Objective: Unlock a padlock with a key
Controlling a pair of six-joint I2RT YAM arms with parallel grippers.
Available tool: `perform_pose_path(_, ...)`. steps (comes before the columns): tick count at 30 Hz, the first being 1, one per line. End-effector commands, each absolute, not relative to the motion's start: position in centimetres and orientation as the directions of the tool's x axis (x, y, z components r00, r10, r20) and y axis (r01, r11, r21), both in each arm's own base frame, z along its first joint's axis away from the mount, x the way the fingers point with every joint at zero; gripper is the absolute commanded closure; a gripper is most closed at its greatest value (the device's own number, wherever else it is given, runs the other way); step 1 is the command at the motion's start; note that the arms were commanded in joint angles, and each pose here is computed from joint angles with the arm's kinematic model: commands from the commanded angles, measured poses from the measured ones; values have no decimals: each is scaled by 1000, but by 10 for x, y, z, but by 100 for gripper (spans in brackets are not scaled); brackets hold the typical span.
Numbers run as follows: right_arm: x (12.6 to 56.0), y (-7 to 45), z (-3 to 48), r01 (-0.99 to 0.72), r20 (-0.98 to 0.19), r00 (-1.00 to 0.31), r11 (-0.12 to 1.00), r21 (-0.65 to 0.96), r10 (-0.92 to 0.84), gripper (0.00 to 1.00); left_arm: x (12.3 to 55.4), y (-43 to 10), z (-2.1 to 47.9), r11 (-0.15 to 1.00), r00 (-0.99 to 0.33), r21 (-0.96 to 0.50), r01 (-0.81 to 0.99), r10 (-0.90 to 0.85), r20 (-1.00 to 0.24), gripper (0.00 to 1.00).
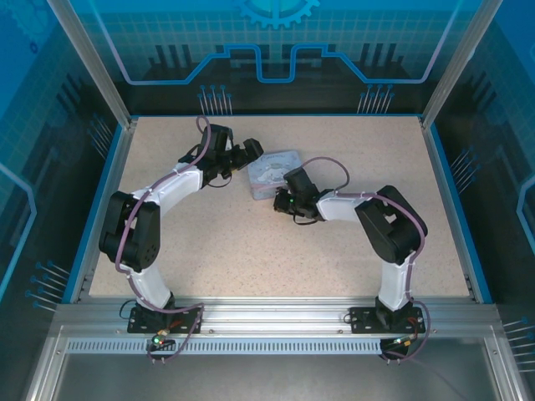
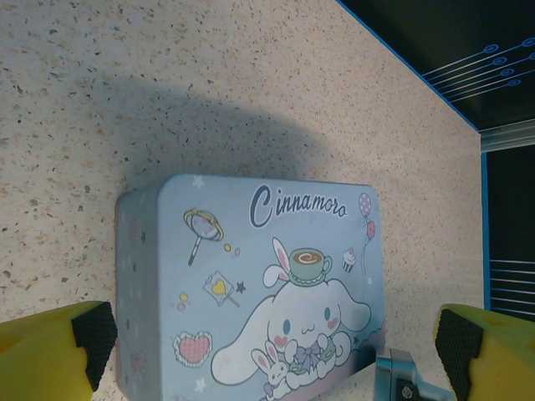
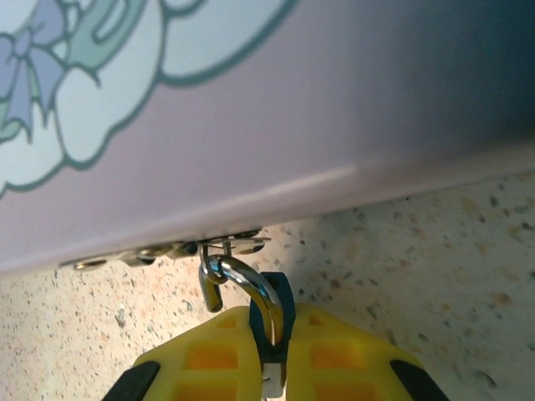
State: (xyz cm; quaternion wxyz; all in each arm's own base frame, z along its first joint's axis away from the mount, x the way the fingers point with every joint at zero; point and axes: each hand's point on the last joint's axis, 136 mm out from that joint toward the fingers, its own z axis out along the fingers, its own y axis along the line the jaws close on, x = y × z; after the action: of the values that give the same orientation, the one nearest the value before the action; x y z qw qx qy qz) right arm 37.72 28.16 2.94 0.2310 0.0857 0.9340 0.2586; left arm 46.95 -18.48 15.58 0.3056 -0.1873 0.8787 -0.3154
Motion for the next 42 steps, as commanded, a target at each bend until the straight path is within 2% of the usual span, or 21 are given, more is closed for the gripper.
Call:
perform_pose_path(1, 360, 267, 29, 57, -333, -910, 870, 490, 247, 100, 464, -179, 176, 730, -726, -675, -105, -520, -450, 1)
perform_pose_path(9, 348, 249, 48, 30, -307, -931, 877, 479, 199, 100, 453, -177, 181, 760, -724, -644, -84, -491, -485, 1)
perform_pose_path(25, 328, 220, 75, -14, -175, -981, 874, 486, 81, 100, 429, -198, 173, 832, -755, -554, -34, -385, -531, 1)
perform_pose_path(34, 320, 201, 45, 28, -135, -986, 895, 446, 98, 100, 413, -215, 146, 914, -806, -405, 0, -239, -542, 1)
perform_pose_path(42, 321, 185, 31, 44, -172, -977, 908, 417, 127, 100, 403, -229, 124, 952, -834, -304, 44, -133, -535, 1)
